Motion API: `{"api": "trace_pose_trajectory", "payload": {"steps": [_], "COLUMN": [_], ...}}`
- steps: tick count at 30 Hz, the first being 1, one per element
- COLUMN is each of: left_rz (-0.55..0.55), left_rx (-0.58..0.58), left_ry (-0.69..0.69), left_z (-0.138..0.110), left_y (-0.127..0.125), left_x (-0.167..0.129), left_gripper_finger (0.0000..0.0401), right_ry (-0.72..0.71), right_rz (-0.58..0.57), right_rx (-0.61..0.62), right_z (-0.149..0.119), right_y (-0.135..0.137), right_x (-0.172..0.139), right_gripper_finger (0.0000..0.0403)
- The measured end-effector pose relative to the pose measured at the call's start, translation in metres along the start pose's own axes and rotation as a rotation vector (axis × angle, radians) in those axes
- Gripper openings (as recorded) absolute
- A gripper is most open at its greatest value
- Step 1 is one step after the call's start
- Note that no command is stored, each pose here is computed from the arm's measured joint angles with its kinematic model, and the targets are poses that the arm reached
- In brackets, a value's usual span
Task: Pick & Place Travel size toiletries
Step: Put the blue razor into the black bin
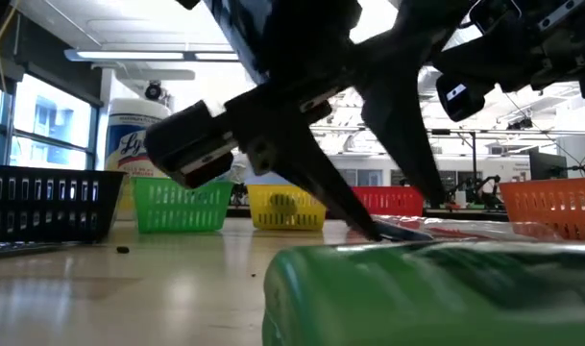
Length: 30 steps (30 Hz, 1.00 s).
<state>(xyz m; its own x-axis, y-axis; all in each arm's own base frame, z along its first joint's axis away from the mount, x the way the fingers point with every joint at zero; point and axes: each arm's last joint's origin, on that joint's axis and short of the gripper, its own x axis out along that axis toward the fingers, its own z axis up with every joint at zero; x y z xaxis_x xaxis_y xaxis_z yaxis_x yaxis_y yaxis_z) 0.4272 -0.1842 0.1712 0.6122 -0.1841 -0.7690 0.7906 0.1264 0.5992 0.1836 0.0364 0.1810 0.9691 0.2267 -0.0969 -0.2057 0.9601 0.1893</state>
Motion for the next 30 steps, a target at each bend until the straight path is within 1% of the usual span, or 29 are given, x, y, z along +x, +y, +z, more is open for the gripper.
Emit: {"api": "trace_pose_trajectory", "payload": {"steps": [2,4,7,11,18,23,26,30], "left_rz": [0.0,-0.029,-0.025,-0.048,-0.053,-0.06,-0.082,-0.102], "left_rx": [0.012,0.031,0.063,0.074,0.075,0.097,0.073,0.04], "left_ry": [-0.012,-0.008,-0.04,-0.047,-0.079,-0.113,-0.141,-0.152], "left_z": [0.0,-0.002,-0.003,-0.004,-0.003,-0.005,-0.013,-0.018], "left_y": [-0.001,-0.005,-0.006,-0.008,-0.008,-0.007,-0.006,-0.006], "left_x": [0.006,0.008,0.017,0.02,0.021,0.022,0.023,0.028], "left_gripper_finger": [0.0165,0.0165,0.0165,0.0165,0.0165,0.0164,0.0154,0.0128], "right_ry": [0.0,-0.004,-0.009,-0.016,-0.017,-0.024,-0.025,-0.025], "right_rz": [0.002,0.002,0.003,0.004,0.004,0.005,0.006,0.006], "right_rx": [0.0,0.0,0.0,-0.001,-0.003,-0.007,-0.008,-0.008], "right_z": [0.0,0.0,0.001,0.002,0.002,0.002,0.002,0.002], "right_y": [0.0,0.0,0.0,0.0,0.0,0.0,0.0,0.0], "right_x": [0.0,0.0,0.0,0.0,0.0,0.0,0.0,0.0], "right_gripper_finger": [0.0004,0.0004,0.0004,0.0004,0.0004,0.0004,0.0004,0.0004]}}
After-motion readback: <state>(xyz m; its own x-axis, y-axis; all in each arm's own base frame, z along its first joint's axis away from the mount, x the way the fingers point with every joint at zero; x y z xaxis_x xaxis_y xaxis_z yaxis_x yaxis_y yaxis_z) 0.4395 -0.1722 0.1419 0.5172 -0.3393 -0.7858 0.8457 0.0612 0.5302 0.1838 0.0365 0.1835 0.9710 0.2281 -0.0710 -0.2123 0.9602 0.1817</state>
